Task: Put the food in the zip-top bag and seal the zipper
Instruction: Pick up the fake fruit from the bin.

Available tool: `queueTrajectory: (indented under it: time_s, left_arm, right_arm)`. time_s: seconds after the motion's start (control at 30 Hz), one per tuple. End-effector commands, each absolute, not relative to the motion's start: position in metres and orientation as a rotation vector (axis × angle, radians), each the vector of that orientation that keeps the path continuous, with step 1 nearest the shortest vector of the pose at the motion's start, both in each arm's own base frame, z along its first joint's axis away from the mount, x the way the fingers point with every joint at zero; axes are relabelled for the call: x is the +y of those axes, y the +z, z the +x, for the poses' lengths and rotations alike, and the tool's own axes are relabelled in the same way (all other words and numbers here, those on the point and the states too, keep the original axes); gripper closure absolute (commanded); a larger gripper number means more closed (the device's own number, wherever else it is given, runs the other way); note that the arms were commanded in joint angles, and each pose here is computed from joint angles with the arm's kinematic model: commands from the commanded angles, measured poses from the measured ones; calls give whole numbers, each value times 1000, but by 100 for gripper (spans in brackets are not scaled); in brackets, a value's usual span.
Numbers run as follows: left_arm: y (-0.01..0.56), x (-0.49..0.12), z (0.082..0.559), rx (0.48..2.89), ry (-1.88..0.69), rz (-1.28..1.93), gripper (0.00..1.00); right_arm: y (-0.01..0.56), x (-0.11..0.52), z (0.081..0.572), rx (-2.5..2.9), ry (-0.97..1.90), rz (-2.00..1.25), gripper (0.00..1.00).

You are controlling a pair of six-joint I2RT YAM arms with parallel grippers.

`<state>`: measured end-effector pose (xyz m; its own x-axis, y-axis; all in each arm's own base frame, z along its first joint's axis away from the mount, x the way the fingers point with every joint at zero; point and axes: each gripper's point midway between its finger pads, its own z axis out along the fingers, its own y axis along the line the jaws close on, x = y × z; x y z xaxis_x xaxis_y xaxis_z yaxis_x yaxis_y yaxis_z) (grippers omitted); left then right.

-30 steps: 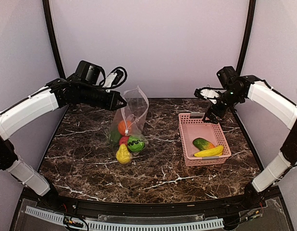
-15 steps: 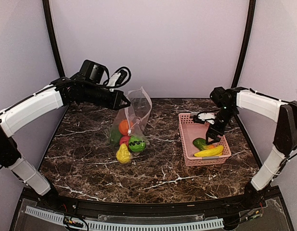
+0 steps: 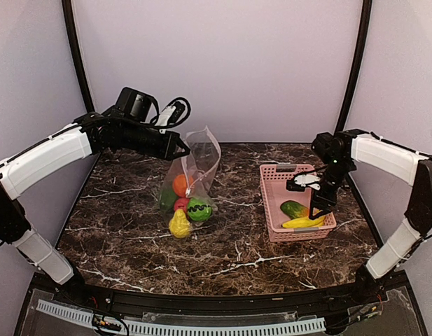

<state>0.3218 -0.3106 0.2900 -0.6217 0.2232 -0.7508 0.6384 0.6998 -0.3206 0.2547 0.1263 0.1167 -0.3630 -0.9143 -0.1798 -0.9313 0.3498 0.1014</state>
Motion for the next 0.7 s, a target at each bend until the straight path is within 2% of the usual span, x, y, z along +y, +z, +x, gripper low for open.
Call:
queueTrajectory:
  time_s: [0.0,0.3,0.67]
  left_arm:
    - [289,-311,318,2200,-778,658,99]
    - [288,-310,316,2204,-786,655,99]
    - [286,-304,313,2205,-770,648,99]
  right_arm:
    - [117,113,231,2477,276,-1853,41]
    - [108,105,242,2453,176,-1920,54]
    - [90,104,243,2444,161,-2010,54]
